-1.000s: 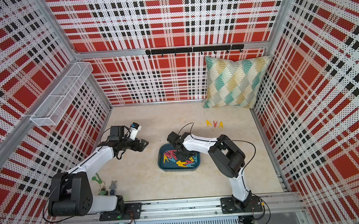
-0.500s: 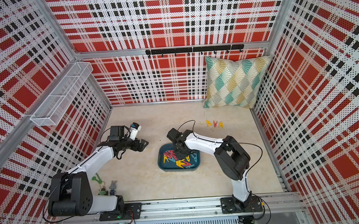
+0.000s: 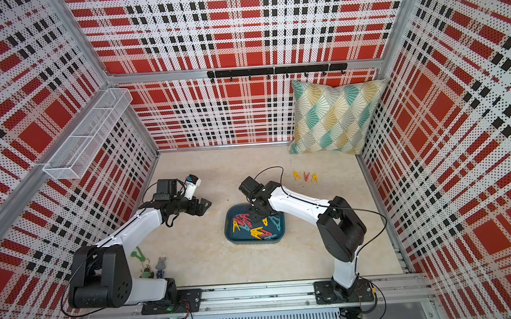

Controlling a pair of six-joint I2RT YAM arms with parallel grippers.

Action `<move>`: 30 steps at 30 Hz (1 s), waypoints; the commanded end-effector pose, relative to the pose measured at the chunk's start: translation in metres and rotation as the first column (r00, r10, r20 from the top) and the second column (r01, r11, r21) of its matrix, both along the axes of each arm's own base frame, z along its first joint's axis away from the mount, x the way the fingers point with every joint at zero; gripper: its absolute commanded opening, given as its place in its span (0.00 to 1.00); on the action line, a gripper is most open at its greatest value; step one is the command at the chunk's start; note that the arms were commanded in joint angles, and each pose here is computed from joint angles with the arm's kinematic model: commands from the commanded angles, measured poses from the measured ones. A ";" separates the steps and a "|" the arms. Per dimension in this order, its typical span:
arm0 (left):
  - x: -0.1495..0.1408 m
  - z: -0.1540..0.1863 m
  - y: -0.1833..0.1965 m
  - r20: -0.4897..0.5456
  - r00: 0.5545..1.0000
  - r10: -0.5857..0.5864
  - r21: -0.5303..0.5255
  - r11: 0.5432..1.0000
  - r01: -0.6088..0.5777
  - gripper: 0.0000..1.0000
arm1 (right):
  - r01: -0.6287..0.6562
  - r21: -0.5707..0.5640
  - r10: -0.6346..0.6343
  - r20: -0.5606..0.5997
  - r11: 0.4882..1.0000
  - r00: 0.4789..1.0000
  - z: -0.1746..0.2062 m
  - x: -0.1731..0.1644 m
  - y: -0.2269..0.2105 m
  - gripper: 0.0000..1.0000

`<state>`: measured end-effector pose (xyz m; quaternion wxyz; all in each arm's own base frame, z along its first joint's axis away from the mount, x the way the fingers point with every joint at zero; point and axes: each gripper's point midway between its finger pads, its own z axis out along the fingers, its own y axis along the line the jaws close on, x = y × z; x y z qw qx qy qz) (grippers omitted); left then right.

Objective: Take the clothespins out of the storage box
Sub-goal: Pick up the clothespin from the storage box, then place the clothespin at the center of the board.

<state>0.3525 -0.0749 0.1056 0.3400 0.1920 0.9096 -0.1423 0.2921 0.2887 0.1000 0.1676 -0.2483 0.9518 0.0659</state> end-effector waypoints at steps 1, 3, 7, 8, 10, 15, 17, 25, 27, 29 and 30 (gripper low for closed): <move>0.002 0.000 0.002 0.013 1.000 0.005 0.000 1.000 -0.005 0.92 | 0.056 0.115 -0.061 0.040 0.992 0.997 0.035 0.014 -0.004 0.02; 0.002 0.000 0.002 0.012 1.000 0.005 0.000 1.000 -0.005 0.92 | 0.084 0.148 -0.091 0.037 0.985 0.995 0.042 0.018 -0.013 0.02; 0.002 0.000 0.003 0.012 1.000 0.006 0.000 1.000 -0.006 0.92 | 0.154 0.181 -0.163 0.036 0.971 0.986 0.052 0.029 -0.039 0.01; 0.002 0.000 0.003 0.013 1.000 0.006 0.000 1.000 -0.006 0.92 | 0.177 0.180 -0.187 0.036 0.968 0.982 0.053 0.033 -0.048 0.01; 0.002 0.001 0.002 0.014 1.000 0.005 -0.001 1.000 -0.005 0.92 | 0.241 0.175 -0.250 0.026 0.954 0.968 0.053 0.043 -0.073 0.01; 0.002 0.001 0.002 0.015 1.000 0.004 -0.002 1.000 -0.004 0.92 | 0.374 0.164 -0.377 -0.011 0.913 0.926 0.044 0.067 -0.133 0.00; 0.002 0.001 0.003 0.015 1.000 0.005 -0.001 1.000 -0.005 0.92 | 0.420 0.161 -0.423 -0.014 0.893 0.906 0.042 0.077 -0.156 0.00; 0.002 0.001 0.002 0.013 1.000 0.003 -0.003 1.000 -0.003 0.92 | 0.578 0.156 -0.583 -0.019 0.801 0.812 0.034 0.122 -0.247 0.00; 0.001 0.000 0.001 0.009 1.000 0.000 -0.006 1.000 0.000 0.92 | 0.618 0.130 -0.622 -0.010 0.775 0.783 0.029 0.132 -0.271 0.00; 0.002 0.001 0.001 0.012 1.000 0.001 -0.008 1.000 -0.001 0.92 | 0.645 0.092 -0.648 0.003 0.758 0.761 0.026 0.142 -0.289 0.00; 0.002 0.001 0.001 0.011 1.000 0.001 -0.008 1.000 -0.001 0.92 | 0.655 0.077 -0.658 0.011 0.751 0.753 0.024 0.147 -0.297 0.00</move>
